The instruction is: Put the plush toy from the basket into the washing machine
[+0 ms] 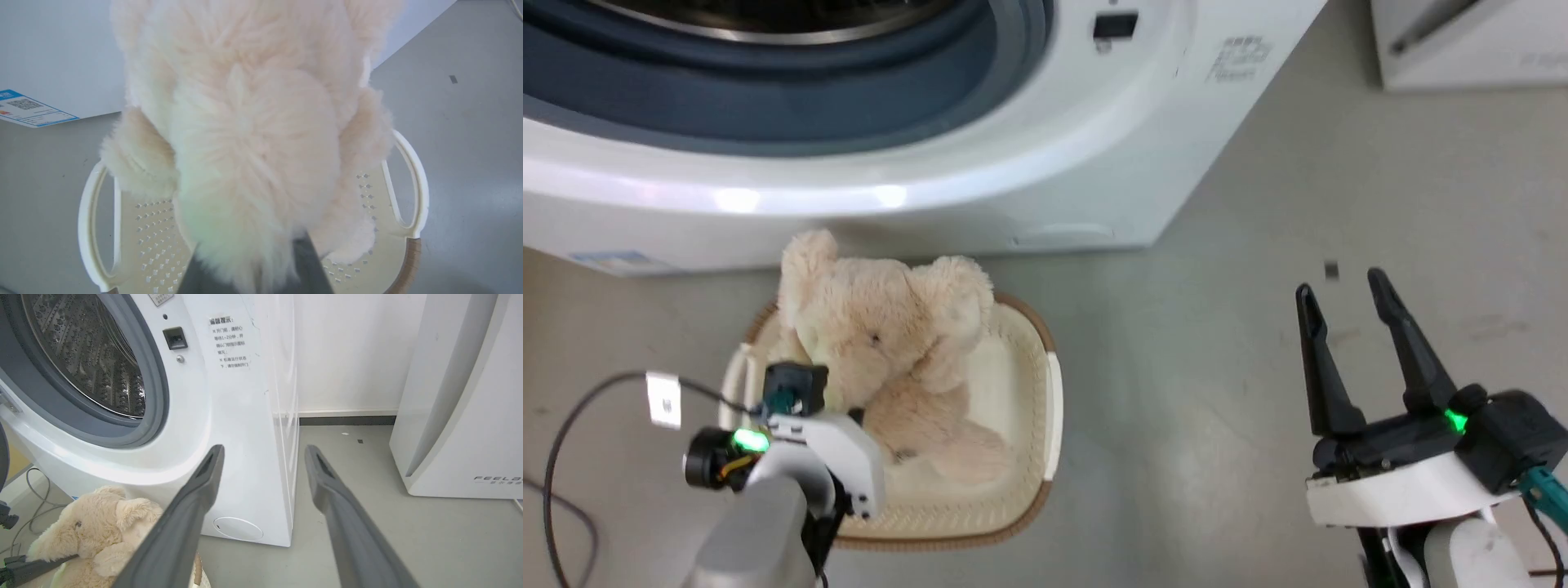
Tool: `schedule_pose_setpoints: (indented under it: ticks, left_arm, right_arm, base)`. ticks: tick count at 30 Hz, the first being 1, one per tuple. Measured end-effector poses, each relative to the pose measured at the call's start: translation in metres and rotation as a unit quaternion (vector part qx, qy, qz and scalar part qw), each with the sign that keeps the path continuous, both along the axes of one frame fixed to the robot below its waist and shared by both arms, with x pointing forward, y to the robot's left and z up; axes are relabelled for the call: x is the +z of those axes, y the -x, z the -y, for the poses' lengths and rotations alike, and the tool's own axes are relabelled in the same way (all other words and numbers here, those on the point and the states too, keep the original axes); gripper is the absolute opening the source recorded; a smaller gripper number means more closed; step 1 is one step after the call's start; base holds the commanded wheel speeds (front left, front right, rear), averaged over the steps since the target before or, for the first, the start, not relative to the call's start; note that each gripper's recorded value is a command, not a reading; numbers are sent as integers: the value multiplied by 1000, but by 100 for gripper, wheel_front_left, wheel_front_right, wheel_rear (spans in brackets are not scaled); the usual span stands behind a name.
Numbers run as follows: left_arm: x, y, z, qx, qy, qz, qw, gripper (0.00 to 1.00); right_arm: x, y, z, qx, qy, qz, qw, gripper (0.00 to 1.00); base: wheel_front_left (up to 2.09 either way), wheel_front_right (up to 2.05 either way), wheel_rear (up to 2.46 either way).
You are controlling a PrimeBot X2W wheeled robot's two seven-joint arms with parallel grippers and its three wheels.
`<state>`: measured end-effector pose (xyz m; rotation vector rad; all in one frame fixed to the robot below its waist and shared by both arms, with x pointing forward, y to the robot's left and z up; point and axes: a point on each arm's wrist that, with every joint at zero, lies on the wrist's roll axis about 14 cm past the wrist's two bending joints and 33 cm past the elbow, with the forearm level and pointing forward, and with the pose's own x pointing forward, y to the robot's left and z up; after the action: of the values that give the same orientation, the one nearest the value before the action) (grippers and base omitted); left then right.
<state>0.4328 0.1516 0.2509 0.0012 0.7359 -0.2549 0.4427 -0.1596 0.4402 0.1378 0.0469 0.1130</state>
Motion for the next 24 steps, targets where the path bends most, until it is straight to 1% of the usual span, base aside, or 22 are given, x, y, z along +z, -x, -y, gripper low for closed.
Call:
schedule_pose_setpoints:
  ticks: [5, 10, 18, 24]
  left_arm:
    - [42, 7, -2, 15, 16, 63, 998, 0]
    - [87, 14, -6, 29, 28, 133, 990, 0]
    - [149, 26, -12, 53, 47, 230, 971, 0]
    - [191, 19, -8, 57, 63, 296, 952, 0]
  right_arm:
    - [25, 10, -6, 7, -5, 26, 1000, 100]
    - [45, 22, -10, 12, -11, 48, 999, 100]
    - [67, 35, -17, 22, -15, 74, 997, 100]
    - [71, 41, -17, 21, -22, 77, 997, 100]
  base:
    - [0, 0, 0]
    - [0, 0, 0]
    - [0, 0, 0]
    - [0, 0, 0]
